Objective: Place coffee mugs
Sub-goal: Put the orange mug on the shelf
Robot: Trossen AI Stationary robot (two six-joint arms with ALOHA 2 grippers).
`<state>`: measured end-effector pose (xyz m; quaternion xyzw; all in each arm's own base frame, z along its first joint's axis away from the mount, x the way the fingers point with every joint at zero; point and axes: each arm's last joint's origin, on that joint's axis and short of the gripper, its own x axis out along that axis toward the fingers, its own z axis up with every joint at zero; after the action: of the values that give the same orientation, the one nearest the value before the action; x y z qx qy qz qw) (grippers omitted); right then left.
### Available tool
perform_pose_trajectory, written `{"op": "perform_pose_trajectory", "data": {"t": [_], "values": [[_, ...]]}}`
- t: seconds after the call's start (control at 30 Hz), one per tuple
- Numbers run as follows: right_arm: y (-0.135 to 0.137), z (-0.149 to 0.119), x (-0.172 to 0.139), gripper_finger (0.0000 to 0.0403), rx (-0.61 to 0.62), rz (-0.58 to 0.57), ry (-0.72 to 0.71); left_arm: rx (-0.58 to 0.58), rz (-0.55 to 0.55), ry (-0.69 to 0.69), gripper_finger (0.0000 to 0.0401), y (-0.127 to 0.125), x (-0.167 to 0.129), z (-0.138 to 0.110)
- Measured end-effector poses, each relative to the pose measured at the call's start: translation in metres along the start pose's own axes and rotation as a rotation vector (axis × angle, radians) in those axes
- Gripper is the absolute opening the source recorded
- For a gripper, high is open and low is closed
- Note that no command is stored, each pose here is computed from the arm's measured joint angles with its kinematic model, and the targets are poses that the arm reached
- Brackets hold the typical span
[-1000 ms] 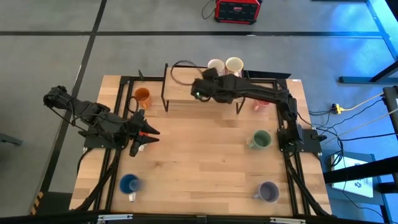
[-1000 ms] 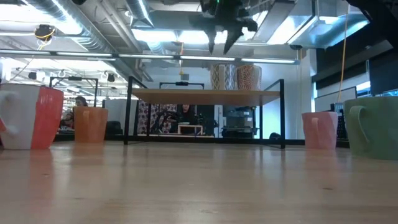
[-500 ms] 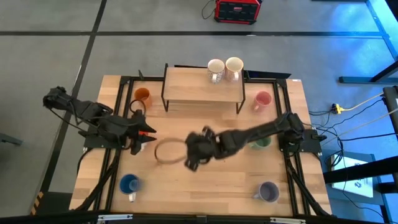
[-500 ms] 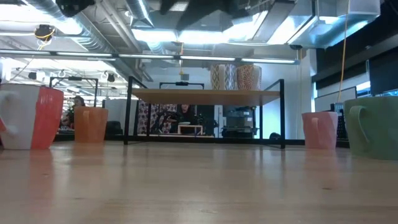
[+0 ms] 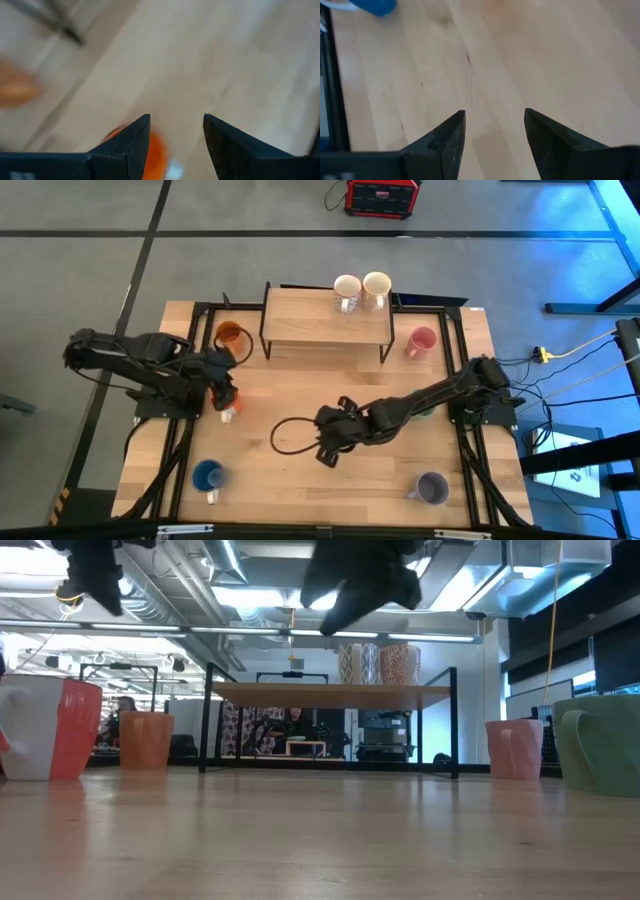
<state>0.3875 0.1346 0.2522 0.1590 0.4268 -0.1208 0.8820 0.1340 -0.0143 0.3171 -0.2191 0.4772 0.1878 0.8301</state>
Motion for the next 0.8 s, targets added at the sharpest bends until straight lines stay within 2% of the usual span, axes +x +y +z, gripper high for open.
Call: {"op": "perform_pose_trajectory", "data": {"t": [0.13, 0.23, 0.47, 0.63, 0.8], "values": [[-0.007, -0.004, -0.008, 0.0191, -0.017, 0.044, -0.076, -0.074, 0.128, 0.087, 0.0177, 0.017, -0.002, -0.004], [-0.009, -0.009, -0.003, 0.0191, -0.059, 0.074, -0.077, -0.107, 0.189, 0.155, 0.0177, 0.026, 0.004, -0.009], [-0.008, -0.012, 0.002, 0.0191, -0.093, 0.080, -0.068, -0.051, 0.212, 0.294, 0.0177, 0.036, 0.037, -0.024], [-0.009, -0.010, 0.002, 0.0191, -0.080, 0.048, -0.101, -0.006, 0.193, 0.303, 0.0177, 0.040, 0.055, -0.029], [-0.008, -0.007, 0.002, 0.0191, -0.018, 0.034, -0.147, 0.052, 0.195, 0.316, 0.0177, 0.044, 0.069, -0.034]]}}
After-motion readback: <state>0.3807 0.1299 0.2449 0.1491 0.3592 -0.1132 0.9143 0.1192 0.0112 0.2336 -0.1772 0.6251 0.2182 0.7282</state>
